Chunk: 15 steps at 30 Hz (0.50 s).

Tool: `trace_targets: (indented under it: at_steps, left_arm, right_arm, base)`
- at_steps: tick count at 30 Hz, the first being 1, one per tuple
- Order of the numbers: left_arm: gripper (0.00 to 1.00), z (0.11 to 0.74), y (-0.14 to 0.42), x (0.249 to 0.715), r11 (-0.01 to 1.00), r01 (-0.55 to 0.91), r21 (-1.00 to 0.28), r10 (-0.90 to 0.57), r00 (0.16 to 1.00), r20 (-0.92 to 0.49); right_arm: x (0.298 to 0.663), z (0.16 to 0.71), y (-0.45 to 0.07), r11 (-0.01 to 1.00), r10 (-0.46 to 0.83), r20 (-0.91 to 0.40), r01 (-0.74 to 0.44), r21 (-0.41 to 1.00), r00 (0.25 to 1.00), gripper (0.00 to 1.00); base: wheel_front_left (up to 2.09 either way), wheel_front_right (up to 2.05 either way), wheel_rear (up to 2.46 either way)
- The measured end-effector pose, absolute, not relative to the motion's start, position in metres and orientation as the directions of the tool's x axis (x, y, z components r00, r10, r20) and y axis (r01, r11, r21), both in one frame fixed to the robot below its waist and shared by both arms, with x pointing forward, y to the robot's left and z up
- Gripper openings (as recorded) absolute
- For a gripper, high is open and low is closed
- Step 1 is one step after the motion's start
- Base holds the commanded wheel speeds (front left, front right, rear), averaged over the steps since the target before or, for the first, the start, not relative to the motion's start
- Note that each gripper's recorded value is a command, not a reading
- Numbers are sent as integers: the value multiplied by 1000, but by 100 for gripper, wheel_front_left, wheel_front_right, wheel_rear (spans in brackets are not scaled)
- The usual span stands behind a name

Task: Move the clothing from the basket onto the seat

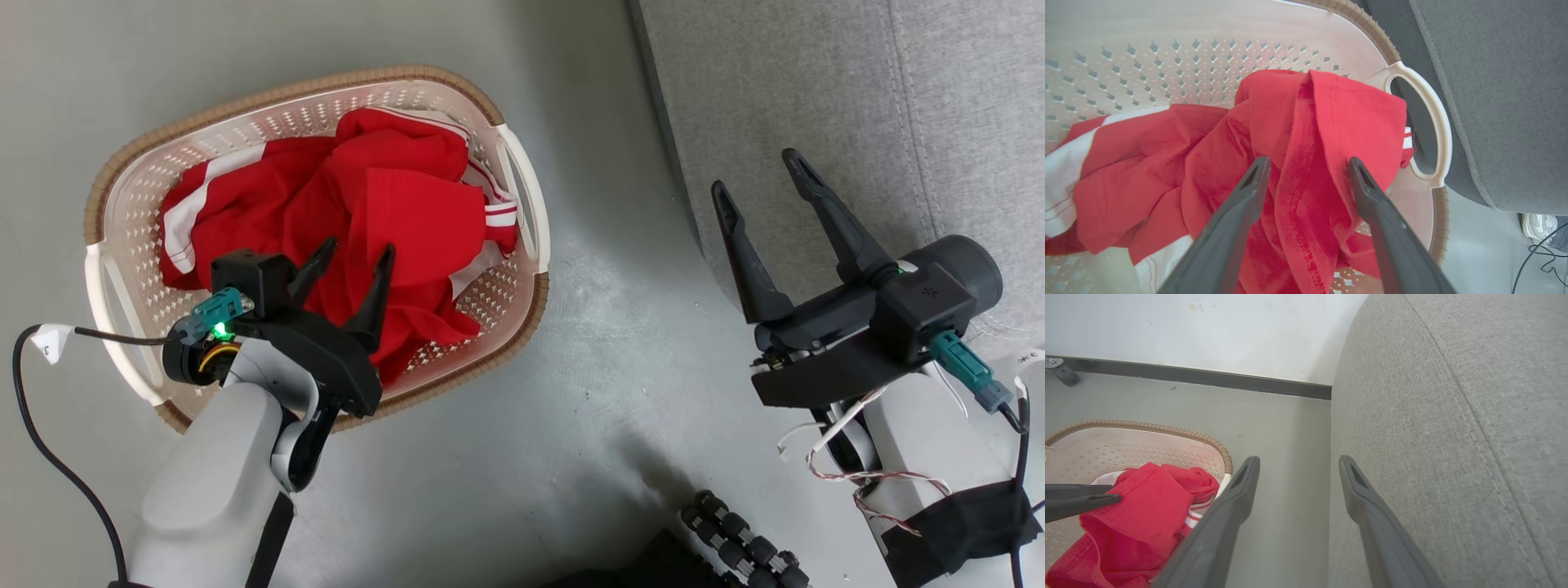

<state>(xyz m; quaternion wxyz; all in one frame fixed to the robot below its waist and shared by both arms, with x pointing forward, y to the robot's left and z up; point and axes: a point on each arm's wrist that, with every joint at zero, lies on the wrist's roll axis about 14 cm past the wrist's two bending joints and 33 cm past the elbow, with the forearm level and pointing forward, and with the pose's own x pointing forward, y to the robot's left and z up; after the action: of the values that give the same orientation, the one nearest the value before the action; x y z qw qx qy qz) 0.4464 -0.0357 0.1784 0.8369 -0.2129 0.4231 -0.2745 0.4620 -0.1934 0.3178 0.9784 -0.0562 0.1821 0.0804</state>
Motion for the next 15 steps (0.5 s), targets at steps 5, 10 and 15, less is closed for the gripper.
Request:
trace_targets:
  at_steps: [5,10,15]
  left_arm:
    - [100,171,-35,441,761,275,-588,-639,475,-605]
    - [100,167,-34,440,763,266,-589,-635,473,-610]
    - [60,165,-36,434,759,269,-593,-643,456,-615]
  right_arm:
    - [462,312,-194,981,136,-373,-178,-80,918,100]
    - [461,306,-193,981,139,-385,-181,-75,912,100]
    - [461,304,-191,980,144,-389,-185,-70,910,100]
  base:
    - [0,0,0]
    - [0,0,0]
    - [0,0,0]
